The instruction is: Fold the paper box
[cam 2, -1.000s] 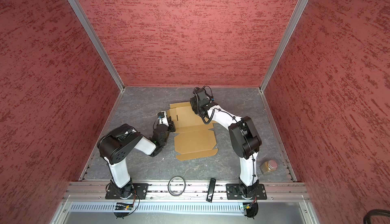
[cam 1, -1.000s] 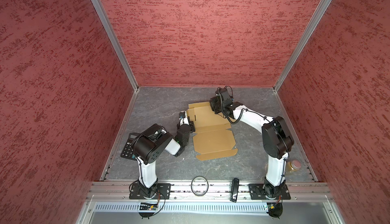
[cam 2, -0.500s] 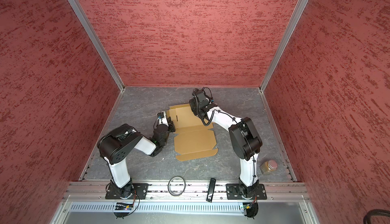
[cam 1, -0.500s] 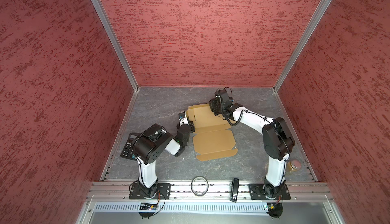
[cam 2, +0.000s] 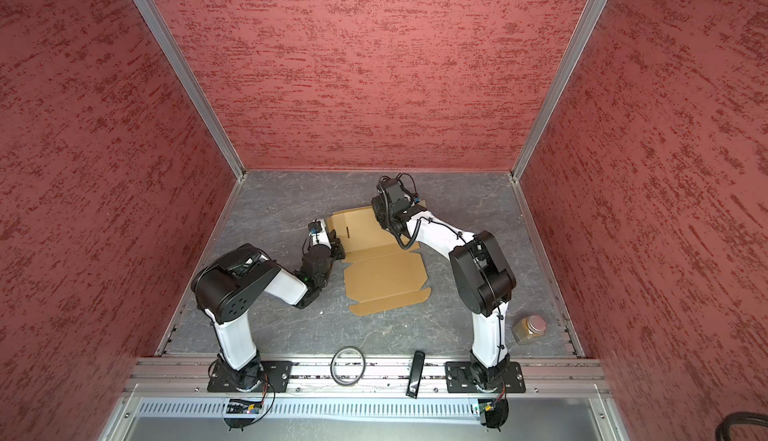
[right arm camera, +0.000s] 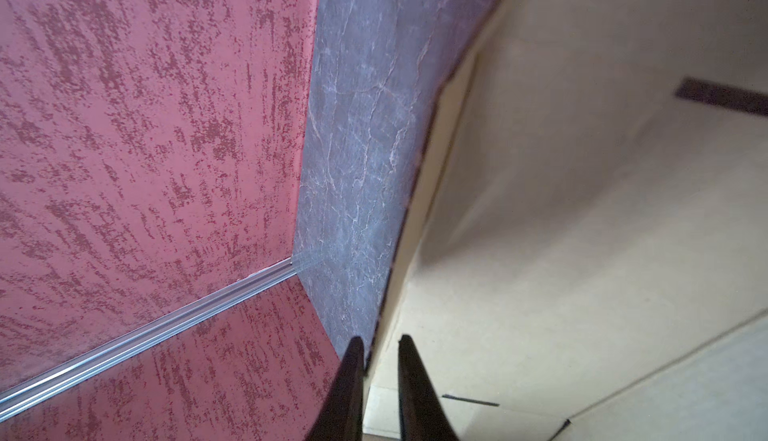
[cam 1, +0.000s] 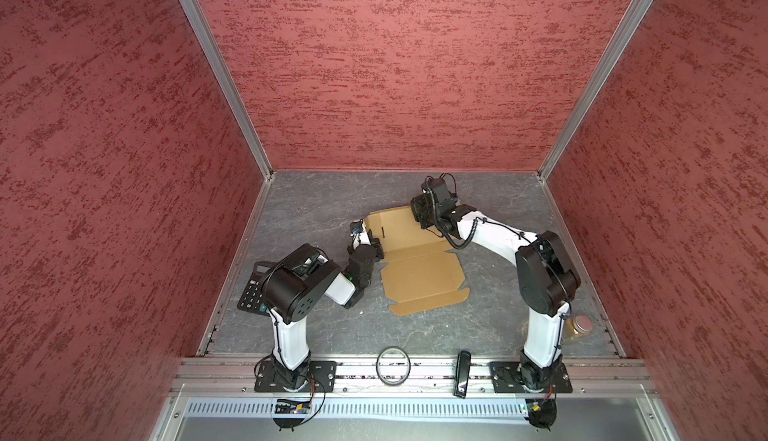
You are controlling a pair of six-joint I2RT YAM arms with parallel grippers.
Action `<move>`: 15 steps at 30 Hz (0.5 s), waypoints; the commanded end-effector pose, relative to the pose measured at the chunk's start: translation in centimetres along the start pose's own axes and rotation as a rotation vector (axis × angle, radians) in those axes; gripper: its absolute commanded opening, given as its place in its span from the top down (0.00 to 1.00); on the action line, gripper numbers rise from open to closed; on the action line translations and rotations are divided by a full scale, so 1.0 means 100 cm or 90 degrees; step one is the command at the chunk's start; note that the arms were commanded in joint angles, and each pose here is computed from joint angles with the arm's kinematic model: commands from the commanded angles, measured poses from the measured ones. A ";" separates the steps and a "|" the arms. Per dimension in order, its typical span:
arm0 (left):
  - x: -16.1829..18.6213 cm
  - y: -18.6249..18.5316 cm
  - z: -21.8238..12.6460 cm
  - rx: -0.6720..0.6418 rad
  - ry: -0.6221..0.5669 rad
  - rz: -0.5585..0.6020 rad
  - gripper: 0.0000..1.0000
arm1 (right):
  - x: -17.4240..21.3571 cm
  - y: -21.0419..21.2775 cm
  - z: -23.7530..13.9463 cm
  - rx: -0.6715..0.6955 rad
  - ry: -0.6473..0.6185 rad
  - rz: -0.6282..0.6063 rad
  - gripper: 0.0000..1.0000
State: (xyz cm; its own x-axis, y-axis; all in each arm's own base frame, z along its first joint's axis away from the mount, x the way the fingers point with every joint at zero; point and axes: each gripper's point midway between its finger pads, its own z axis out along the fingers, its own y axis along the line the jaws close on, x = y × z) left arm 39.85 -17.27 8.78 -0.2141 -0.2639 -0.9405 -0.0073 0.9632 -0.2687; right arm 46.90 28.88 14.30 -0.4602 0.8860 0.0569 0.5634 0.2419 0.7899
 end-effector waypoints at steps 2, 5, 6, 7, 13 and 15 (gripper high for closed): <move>-0.020 -0.002 -0.003 0.000 -0.035 -0.033 1.00 | -0.003 -0.003 -0.008 0.002 -0.023 0.067 0.83; -0.021 -0.005 -0.004 0.012 -0.040 -0.033 1.00 | -0.004 -0.005 -0.007 0.001 -0.029 0.068 0.83; -0.021 -0.005 -0.005 0.015 -0.041 -0.031 1.00 | -0.005 -0.004 -0.006 0.000 -0.031 0.069 0.83; -0.022 -0.006 -0.005 0.018 -0.043 -0.030 1.00 | -0.005 -0.005 -0.005 0.001 -0.032 0.068 0.83; -0.017 -0.008 -0.007 0.030 -0.036 -0.032 1.00 | -0.007 -0.006 0.000 -0.001 -0.035 0.071 0.82; -0.014 -0.007 -0.008 0.031 -0.032 -0.030 1.00 | -0.007 -0.006 0.003 -0.003 -0.034 0.071 0.82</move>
State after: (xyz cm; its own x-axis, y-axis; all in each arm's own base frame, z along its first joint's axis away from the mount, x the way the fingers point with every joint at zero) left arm 39.52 -17.35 9.06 -0.2057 -0.2748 -0.9392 0.0119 0.9590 -0.2832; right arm 46.95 28.89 14.18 -0.4482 0.8922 0.0565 0.5598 0.2308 0.7958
